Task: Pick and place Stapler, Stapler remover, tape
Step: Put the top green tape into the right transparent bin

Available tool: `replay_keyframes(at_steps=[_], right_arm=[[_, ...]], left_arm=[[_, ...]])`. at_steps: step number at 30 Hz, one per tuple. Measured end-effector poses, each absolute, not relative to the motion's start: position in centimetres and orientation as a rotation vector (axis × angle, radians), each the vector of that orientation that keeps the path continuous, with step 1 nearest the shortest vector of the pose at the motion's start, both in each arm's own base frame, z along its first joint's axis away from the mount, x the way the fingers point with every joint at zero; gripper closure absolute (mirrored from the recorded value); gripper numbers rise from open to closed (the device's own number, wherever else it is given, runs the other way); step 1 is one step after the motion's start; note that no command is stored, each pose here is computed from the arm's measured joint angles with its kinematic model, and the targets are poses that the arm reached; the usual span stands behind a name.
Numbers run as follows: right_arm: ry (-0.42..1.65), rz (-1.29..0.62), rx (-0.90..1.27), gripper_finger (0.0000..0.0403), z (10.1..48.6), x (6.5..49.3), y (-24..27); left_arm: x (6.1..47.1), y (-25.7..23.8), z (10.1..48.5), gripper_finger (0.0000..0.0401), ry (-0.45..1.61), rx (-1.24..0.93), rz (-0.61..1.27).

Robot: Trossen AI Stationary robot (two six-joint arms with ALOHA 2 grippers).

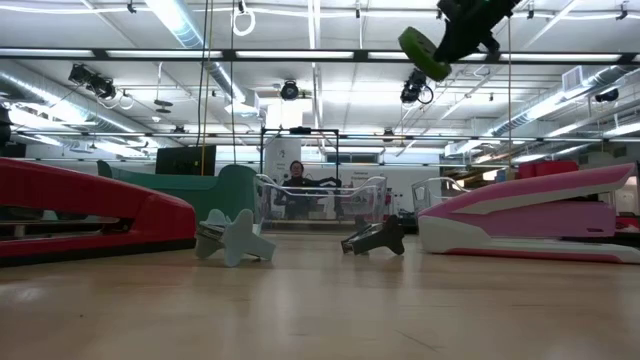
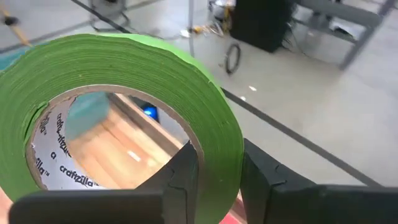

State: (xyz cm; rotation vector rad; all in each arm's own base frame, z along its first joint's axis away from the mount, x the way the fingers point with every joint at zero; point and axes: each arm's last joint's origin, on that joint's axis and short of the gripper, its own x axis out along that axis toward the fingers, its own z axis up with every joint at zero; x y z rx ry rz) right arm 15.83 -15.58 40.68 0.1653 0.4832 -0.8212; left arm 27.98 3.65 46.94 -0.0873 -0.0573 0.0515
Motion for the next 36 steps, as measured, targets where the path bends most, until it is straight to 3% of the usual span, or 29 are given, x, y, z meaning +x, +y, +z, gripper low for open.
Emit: replay_keyframes(at_steps=[11, 21, 36], right_arm=[[0.666, -1.063, 0.218, 0.0318, 39.0, 14.3, -16.9], [0.852, -1.166, 0.286, 0.0318, 36.0, 15.6, -19.1], [0.998, -1.328, 0.543, 0.0318, 32.0, 15.0, -22.7]], left_arm=[[28.0, 3.7, 46.9, 0.0097, -0.057, -0.088, 0.058], [28.0, 3.7, 46.9, 0.0097, -0.057, -0.088, 0.058], [28.0, 3.7, 46.9, 0.0097, -0.057, -0.088, 0.057]])
